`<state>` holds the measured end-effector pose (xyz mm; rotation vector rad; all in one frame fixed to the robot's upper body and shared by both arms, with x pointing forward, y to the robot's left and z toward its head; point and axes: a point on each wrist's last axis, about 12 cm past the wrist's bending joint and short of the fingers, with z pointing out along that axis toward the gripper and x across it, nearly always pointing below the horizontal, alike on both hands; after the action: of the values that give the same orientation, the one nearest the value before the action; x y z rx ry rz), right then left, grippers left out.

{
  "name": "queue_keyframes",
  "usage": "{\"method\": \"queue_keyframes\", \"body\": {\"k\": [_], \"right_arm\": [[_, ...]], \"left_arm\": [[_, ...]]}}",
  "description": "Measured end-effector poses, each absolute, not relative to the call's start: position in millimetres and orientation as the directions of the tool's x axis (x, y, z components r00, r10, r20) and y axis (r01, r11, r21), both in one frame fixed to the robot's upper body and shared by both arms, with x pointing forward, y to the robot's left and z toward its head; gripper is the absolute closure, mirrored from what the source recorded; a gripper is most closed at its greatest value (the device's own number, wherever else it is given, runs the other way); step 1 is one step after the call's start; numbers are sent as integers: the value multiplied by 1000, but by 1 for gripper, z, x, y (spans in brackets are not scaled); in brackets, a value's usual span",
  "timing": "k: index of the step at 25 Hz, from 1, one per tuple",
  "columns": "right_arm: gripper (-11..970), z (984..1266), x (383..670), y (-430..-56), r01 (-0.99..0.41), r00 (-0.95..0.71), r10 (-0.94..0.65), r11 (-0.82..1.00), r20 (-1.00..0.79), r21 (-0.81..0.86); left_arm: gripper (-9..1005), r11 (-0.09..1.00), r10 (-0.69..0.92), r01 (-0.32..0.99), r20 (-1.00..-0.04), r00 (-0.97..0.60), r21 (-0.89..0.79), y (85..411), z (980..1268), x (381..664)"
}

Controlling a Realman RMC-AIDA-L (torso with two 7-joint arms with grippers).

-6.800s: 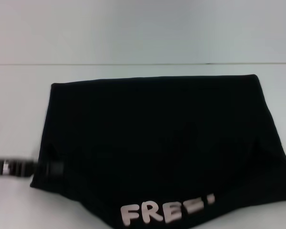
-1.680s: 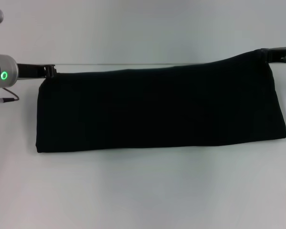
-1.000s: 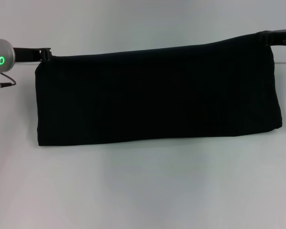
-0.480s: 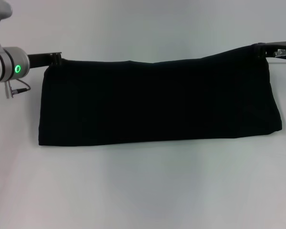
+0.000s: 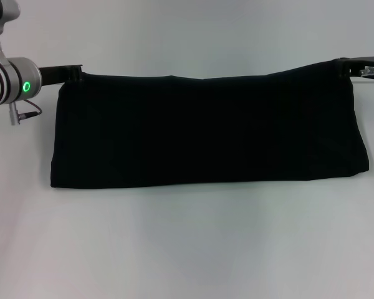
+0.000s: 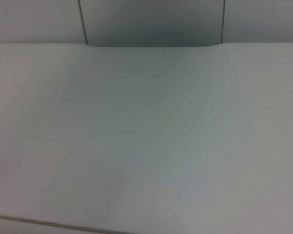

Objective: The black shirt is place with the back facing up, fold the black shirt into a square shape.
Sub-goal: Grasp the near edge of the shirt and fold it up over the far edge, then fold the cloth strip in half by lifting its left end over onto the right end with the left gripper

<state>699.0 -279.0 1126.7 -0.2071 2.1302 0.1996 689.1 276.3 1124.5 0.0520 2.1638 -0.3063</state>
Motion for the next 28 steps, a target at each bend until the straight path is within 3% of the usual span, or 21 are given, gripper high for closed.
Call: {"method": "queue_keyframes", "body": {"k": [13,16,22,28], "right_arm": [[932,1123,698,-274,-224,-538,-61,972,-841,73],[924,1123,697,-275,-212,-533,-60,975,-844,64],[709,1122,696,-282,-191,-536,-37,978,-843,79],[438,1126,681,-294,-274,-597,-6,941,-802,197]], "left_arm": [[975,977,-57,136,-822,-566,-162,274,1119,690],[778,980,-57,128,-824,-564,-155,274,1117,690],[647,977,-120,76,-811,-573,-199,287,1111,683],[491,909,-169,184,-732,-660,-375,294,1112,655]]}}
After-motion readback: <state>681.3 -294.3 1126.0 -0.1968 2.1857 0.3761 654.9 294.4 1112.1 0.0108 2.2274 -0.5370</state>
